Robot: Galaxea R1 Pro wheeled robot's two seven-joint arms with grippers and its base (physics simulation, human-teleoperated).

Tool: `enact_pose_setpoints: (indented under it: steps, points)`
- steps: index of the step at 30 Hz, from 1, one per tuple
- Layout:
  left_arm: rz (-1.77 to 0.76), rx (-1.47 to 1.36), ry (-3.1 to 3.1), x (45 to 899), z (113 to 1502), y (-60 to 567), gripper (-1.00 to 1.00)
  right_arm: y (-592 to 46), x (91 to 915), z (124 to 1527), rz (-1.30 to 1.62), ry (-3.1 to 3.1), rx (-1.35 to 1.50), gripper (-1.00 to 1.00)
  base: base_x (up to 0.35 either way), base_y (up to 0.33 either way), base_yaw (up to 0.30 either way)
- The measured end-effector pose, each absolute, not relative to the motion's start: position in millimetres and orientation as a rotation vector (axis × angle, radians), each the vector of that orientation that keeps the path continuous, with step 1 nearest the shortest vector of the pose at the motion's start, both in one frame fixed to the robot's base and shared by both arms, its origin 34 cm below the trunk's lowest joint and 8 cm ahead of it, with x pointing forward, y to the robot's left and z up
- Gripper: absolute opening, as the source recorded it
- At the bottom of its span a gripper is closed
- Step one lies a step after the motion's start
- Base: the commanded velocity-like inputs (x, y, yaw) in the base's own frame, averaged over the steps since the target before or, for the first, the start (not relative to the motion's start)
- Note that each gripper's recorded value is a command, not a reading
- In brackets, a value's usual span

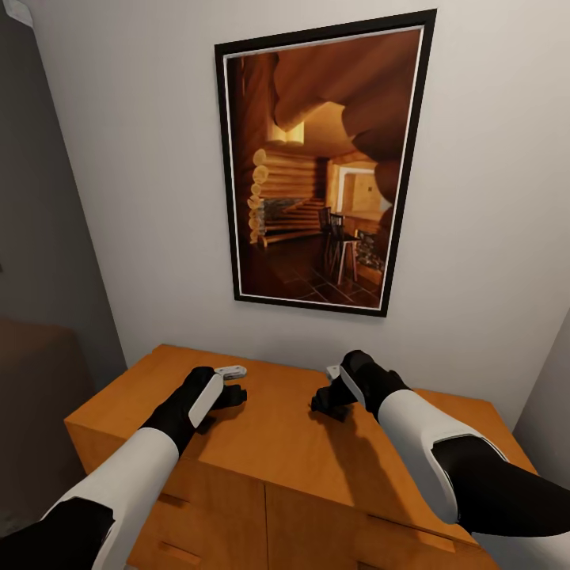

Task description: Take the four mousetraps from the cabinet in the bathroom and place them on the bathroom floor. Make sure all four end up on the same floor surface, and ensure that at least two of them are either under or directly next to the same bathroom sink.

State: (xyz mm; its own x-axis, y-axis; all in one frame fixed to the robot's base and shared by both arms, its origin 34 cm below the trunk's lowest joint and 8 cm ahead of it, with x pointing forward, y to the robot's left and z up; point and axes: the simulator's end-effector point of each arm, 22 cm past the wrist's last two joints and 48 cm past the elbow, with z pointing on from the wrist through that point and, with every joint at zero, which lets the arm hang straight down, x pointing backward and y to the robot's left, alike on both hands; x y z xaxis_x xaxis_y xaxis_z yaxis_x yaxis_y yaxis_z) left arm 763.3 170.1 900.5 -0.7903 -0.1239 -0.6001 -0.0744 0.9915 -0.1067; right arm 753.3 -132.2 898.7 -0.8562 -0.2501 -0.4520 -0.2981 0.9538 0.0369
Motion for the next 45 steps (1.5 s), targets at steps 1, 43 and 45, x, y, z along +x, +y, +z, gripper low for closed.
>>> enact_pose_setpoints:
  steps: [1,43,45]
  points:
    - [-0.102,-0.138,2.485,763.3,900.5,170.2,1.0,-132.2,753.4,898.7,0.146,2.651,-0.392,1.0,0.0,0.0,0.0]
    - [-0.103,-0.137,2.485,763.3,900.6,169.9,1.0,-138.1,754.4,896.1,0.122,2.649,-0.388,-1.0,0.0,0.0,0.0]
    - [-0.101,-0.136,2.485,763.3,900.5,169.9,1.0,-138.1,754.4,896.2,0.124,2.649,-0.387,-1.0,0.0,0.0,0.0]
